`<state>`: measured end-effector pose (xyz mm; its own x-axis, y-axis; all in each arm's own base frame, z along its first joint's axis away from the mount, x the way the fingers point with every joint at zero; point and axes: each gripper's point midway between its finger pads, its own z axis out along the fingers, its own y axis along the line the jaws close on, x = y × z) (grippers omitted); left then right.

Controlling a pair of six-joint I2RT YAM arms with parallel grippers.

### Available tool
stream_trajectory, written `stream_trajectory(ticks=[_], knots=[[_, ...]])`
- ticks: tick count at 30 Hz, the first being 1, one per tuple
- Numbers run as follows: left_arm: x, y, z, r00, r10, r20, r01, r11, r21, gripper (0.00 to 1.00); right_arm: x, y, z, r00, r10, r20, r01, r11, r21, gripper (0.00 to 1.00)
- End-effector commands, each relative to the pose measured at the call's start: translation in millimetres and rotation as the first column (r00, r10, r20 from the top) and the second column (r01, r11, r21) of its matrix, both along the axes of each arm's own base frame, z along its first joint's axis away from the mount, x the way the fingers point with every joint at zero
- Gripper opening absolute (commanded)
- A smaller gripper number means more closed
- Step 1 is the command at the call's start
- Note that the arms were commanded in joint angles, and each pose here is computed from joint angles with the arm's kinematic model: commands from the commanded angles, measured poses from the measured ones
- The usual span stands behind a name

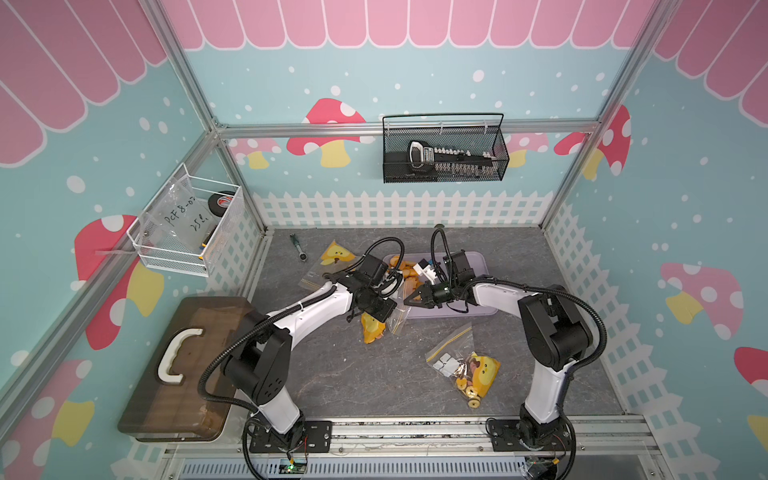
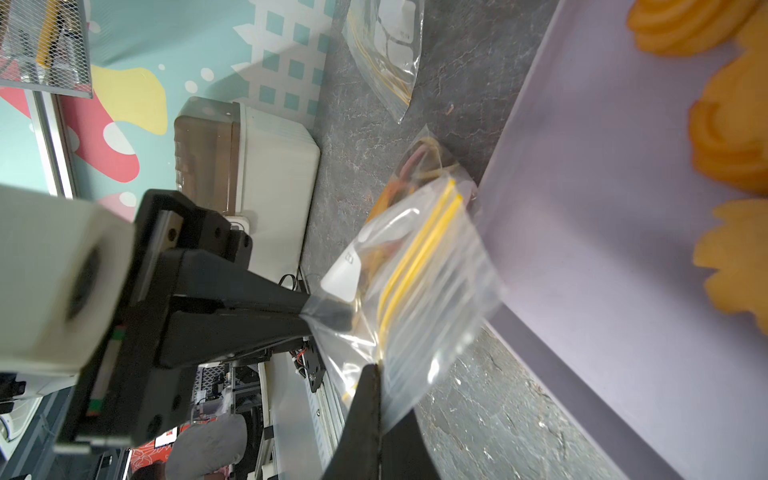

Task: Pour cookies out of the ziploc bag
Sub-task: Open the ziploc bag at the center of the board.

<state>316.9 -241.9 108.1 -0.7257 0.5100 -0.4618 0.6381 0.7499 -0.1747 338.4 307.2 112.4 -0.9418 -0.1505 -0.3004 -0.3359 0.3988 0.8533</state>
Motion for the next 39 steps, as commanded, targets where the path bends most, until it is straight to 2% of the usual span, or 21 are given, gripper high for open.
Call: stream_trajectory(ticks=[1,4,7,11,13,19,25,30,35,39], knots=[[-0.4,11.7,7.8,0.999,0.042,0.028,-0.042,0.999,0.014,0.00,11.4,-14.6,-12.6,0.998,-0.046,0.042,0.051,0.992,-0.113,0.00],[-0.8,14.7,10.9,0.998,0.055,0.031,-0.055,0.999,0.002,0.00,14.5,-21.8,-18.8,0.996,-0.064,0.066,0.074,0.982,-0.172,0.01],[-0.7,18.3,11.0,0.997,0.067,0.030,-0.067,0.998,0.000,0.00,15.0,-29.2,-16.6,0.990,-0.073,0.120,0.097,0.973,-0.207,0.22],[-2.7,18.5,13.4,0.998,0.060,0.004,-0.060,0.997,-0.042,0.00,12.3,-33.7,13.5,0.957,-0.090,0.275,0.134,0.980,-0.144,0.57],[-3.8,16.9,17.8,0.999,0.050,-0.003,-0.050,0.996,-0.078,0.00,8.0,-32.8,22.6,0.943,-0.065,0.326,0.110,0.986,-0.122,0.98],[-10.4,7.2,36.0,1.000,0.005,-0.017,-0.008,0.982,-0.186,0.00,0.2,-33.0,16.2,0.919,0.003,0.394,0.054,0.989,-0.134,0.97],[-19.8,3.2,54.0,0.998,-0.030,-0.051,0.013,0.954,-0.301,0.00,-6.1,-38.2,18.2,0.868,0.035,0.495,0.051,0.986,-0.160,0.99],[-24.9,3.2,64.2,0.996,-0.064,-0.056,0.040,0.933,-0.358,0.00,-10.5,-40.2,13.2,0.763,0.093,0.639,0.077,0.969,-0.233,0.99],[-30.7,-2.9,79.3,0.994,-0.107,-0.037,0.082,0.910,-0.406,0.00,-15.4,-27.0,10.0,0.744,0.162,0.649,-0.019,0.975,-0.221,0.87],[-33.4,-5.6,84.6,0.992,-0.117,-0.042,0.088,0.900,-0.427,0.00,-15.4,-14.1,19.0,0.709,0.168,0.685,-0.041,0.979,-0.198,0.89]])
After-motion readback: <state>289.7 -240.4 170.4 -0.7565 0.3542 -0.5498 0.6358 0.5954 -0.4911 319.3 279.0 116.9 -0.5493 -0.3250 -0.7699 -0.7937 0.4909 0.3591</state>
